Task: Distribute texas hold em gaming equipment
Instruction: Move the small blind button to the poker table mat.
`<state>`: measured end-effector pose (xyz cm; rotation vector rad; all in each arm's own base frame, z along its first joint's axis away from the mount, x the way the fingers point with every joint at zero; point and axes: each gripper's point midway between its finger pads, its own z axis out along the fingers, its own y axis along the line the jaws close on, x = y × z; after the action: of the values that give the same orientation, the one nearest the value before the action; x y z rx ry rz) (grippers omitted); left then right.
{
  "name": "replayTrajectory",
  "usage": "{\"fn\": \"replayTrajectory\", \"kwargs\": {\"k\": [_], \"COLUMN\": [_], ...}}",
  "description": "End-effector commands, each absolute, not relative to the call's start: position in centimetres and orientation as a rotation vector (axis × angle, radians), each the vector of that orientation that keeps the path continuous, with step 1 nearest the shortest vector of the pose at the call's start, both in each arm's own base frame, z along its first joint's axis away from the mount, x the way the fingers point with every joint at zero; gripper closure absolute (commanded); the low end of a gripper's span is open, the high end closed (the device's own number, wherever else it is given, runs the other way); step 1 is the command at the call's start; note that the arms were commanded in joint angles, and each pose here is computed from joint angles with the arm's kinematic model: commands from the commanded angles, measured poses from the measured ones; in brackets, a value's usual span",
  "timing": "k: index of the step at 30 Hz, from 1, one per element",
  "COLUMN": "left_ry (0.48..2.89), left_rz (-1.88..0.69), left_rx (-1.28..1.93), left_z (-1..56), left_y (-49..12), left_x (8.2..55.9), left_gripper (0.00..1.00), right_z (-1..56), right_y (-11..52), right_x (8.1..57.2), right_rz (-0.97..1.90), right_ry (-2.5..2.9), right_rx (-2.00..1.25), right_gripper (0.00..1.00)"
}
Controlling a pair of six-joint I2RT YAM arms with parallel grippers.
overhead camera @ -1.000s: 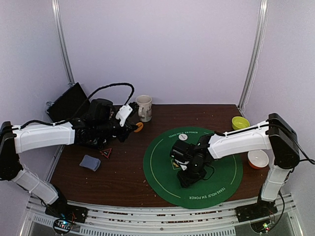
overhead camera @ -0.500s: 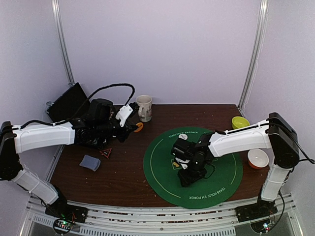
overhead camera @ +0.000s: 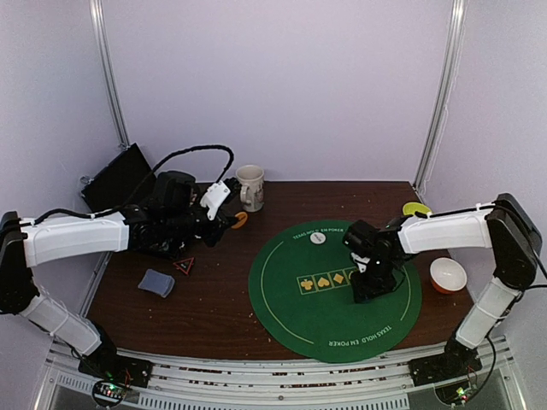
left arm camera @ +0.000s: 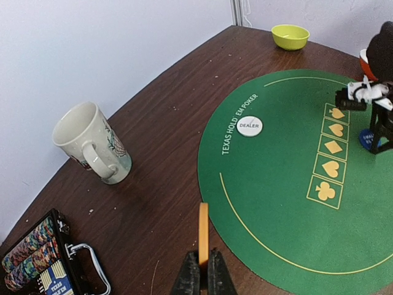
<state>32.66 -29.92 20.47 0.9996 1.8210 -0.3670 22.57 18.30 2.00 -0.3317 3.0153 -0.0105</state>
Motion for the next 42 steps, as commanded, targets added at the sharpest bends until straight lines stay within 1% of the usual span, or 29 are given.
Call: {"fn": "replayTrajectory", "kwargs": {"k": [1, 5, 10, 13, 17, 21, 28, 37, 42], "left_ry": [1.778, 1.768, 1.745, 1.740, 1.747, 1.748, 1.755, 1.752, 1.751], "left_rz": [-0.339, -0.337, -0.336, -0.339, -0.330, -0.317, -0.315, -0.315, -0.318], "left_rx": [0.983, 0.987, 0.995, 0.999, 1.005, 0.996, 1.005, 1.004, 1.008], "left_z": [22.0, 22.4, 22.8, 22.7, 22.4, 22.3, 22.0, 22.2, 22.1], "left_y": [-29.4, -29.2, -29.2, -29.3, -29.1, -28.8, -28.7, -28.6, -28.6], "left_x": [32.7, 32.5, 32.3, 32.4, 32.4, 32.6, 32.6, 32.4, 32.3], "left_gripper": [1.00, 1.00, 1.00, 1.00, 1.00, 1.00, 1.00, 1.00, 1.00], "right_z": [2.3, 2.9, 2.9, 2.7, 2.3, 2.0, 2.5, 2.1, 2.0], "right_y": [12.6, 8.9, 5.8, 4.5, 4.6, 5.1, 4.9, 4.8, 4.6], "right_x": [23.5, 24.7, 25.6, 26.5, 26.6, 25.1, 22.8, 22.1, 22.0], "right_rz": [-0.149, -0.188, -0.204, -0.187, -0.161, -0.115, -0.137, -0.151, -0.167], "right_ry": [3.016, 3.006, 3.004, 3.004, 3.037, 3.079, 3.107, 3.128, 3.126], "right_rx": [-0.173, -0.006, 0.119, 0.194, 0.193, 0.204, 0.225, 0.233, 0.229], "right_gripper": [0.66, 0.66, 0.67, 0.69, 0.72, 0.74, 0.75, 0.74, 0.72]}}
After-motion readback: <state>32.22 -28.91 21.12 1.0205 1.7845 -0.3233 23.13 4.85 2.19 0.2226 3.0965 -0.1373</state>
